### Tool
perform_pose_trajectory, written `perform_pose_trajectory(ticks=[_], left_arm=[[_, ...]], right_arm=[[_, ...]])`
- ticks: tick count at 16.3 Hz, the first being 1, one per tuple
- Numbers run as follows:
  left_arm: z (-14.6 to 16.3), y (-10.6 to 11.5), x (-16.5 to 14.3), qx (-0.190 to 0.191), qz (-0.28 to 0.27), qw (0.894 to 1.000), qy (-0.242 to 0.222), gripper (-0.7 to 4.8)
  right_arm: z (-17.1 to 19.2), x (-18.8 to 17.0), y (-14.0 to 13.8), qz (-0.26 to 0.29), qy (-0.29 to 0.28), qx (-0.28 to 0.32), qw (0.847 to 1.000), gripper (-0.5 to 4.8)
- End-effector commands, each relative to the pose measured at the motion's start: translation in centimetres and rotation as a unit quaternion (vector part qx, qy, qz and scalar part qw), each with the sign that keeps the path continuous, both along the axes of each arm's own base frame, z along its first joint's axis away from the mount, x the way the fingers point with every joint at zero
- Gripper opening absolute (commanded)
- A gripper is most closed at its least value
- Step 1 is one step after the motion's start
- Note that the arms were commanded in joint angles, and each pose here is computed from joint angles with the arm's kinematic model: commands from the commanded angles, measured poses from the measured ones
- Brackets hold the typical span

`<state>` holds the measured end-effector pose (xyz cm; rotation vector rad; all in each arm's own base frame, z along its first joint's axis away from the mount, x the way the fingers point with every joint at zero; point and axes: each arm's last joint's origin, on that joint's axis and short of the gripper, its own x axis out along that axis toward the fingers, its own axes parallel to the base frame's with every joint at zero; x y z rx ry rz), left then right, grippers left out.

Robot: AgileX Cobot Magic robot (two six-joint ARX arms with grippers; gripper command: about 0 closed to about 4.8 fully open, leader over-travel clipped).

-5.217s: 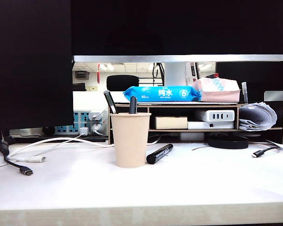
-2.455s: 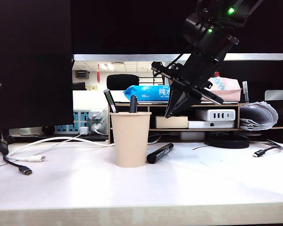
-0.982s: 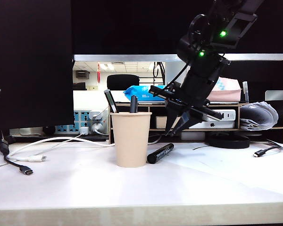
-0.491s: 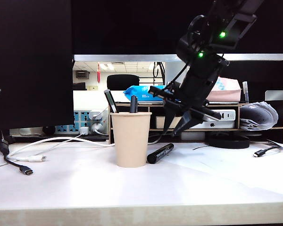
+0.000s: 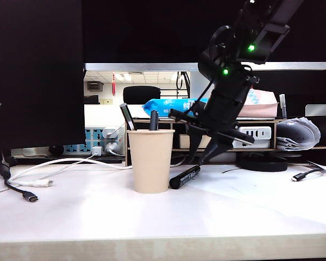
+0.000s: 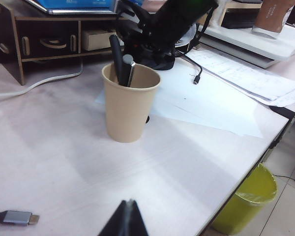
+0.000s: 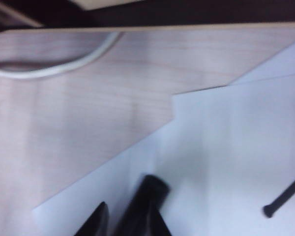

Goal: Pick up the marker and insert it into the paper cup.

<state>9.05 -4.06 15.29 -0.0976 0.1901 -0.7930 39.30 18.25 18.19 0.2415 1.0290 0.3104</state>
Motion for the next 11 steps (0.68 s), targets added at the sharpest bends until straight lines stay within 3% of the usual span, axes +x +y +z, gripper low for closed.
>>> perform_pose_trajectory(ticks=[1,11], left_arm=[[0.09,-0.02,0.00,0.000,-0.001,1.000,-0.005,-0.05],[0.06,-0.01,0.00,0.001,-0.001,1.000,-0.003,-0.05]], right_arm=[[-0.28,0.16,0.17,-0.011,0.002,0.005,1.000,1.19],[-1.13,0.47,0.45,-0.024,0.004,0.011,1.000,1.31]])
